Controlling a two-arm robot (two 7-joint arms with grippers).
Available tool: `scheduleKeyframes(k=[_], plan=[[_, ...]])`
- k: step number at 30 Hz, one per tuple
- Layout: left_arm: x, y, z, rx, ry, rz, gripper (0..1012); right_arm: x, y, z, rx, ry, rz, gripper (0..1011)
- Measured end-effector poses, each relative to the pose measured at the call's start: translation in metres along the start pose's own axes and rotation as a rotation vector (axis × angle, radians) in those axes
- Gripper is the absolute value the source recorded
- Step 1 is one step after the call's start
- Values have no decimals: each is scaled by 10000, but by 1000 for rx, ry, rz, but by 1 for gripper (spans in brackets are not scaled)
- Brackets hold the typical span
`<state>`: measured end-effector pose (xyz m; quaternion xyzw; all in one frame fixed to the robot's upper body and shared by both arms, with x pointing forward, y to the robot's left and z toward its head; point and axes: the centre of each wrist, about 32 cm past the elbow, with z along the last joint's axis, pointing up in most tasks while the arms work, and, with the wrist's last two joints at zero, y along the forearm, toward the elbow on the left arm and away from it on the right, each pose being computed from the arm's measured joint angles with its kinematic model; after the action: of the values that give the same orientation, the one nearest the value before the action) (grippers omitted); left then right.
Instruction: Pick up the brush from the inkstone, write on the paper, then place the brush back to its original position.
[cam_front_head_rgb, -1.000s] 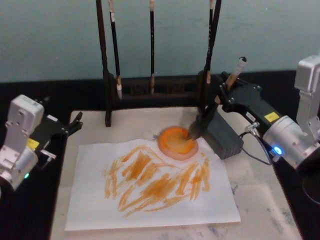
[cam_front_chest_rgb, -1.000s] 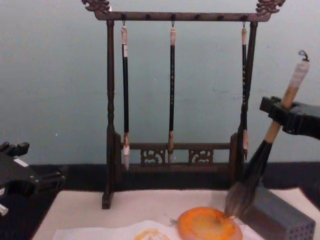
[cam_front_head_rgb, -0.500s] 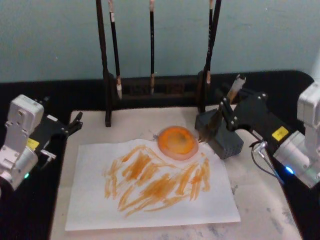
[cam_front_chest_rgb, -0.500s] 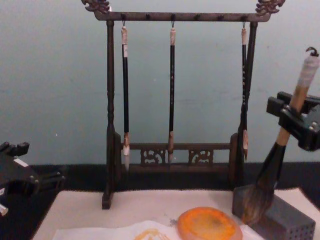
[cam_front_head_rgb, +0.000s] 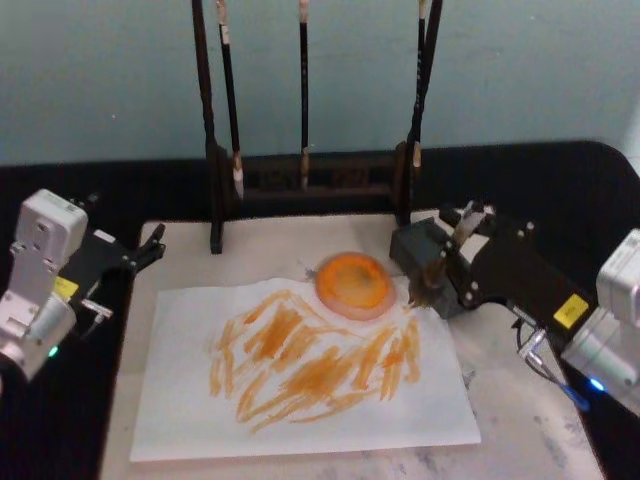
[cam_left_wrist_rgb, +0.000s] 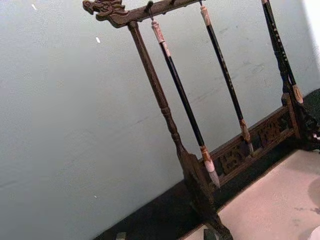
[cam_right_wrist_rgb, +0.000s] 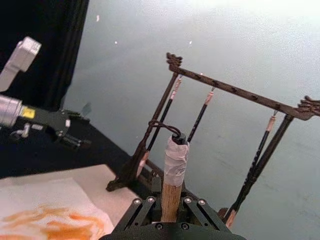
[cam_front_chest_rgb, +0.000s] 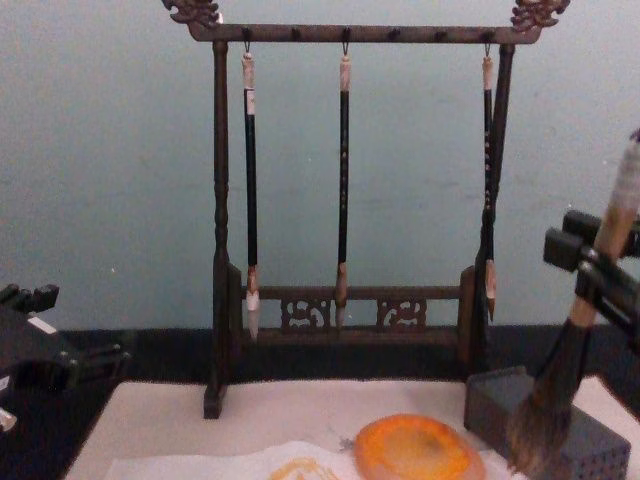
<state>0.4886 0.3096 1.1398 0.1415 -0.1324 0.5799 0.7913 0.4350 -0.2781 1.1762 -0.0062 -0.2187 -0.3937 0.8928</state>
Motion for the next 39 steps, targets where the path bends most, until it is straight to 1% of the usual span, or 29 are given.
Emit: scheduleKeyframes(k=[5,10,14,20,28,33,39], plan=[[0,0,0,0,0,0,1001,-40,-67,-13,-10,-21,19,160],[0,0,0,0,0,0,1001,-59,-113,-29,-13,-36,36,160],[0,0,0,0,0,0,1001,-69,-140,-41,-17,-61,54,160],[0,0,0,0,0,0,1001,-83,-158,-61,-21,-90,66,160],[0,0,0,0,0,0,1001,-112,-141,-111,-35,-132,79,160],[0,0,0,0,0,0,1001,-130,-125,-144,-43,-137,88,160],[1,0,0,0,0,0,1001,-159,-98,-179,-46,-125,100,160]])
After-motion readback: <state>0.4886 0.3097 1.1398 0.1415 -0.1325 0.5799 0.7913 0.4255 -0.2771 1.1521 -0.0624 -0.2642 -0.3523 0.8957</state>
